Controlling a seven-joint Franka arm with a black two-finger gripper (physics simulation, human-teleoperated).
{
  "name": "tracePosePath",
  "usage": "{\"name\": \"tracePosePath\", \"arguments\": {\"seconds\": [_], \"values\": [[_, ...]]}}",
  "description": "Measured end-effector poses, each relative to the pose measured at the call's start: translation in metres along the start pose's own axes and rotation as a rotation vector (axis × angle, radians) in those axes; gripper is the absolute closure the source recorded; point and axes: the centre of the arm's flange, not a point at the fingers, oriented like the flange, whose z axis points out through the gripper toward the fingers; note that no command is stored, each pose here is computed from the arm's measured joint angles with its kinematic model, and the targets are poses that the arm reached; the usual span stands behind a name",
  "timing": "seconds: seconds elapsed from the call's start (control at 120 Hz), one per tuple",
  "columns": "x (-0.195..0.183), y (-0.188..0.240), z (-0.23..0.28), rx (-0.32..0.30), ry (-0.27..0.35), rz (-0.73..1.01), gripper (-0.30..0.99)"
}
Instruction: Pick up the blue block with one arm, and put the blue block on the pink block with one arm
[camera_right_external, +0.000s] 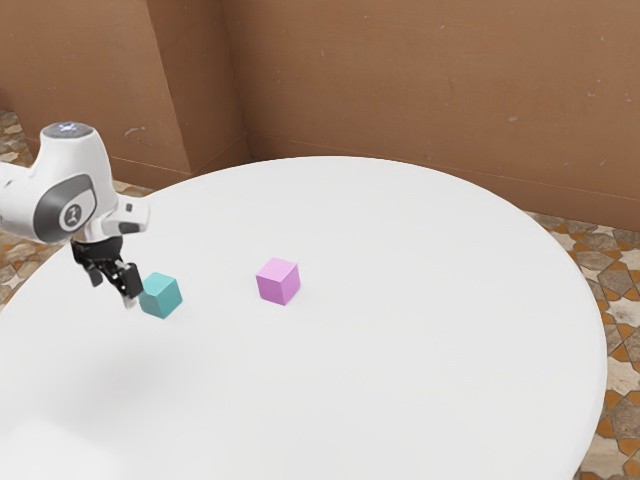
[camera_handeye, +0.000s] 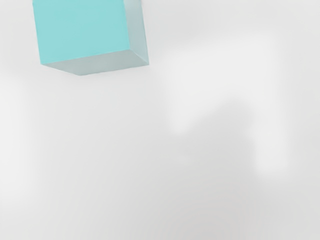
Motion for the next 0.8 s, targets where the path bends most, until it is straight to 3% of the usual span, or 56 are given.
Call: {"name": "tracePosePath", "arguments": {"seconds": [0.333,0.575,0.8], "values": [[0.026,-0.009,0.017,-0.015,-0.005,0.019,0.0],[0.029,-0.046,0.027,-0.015,-0.009,-0.03,0.0],[0.07,-0.045,0.037,-0.032,0.009,0.009,0.0]]}}
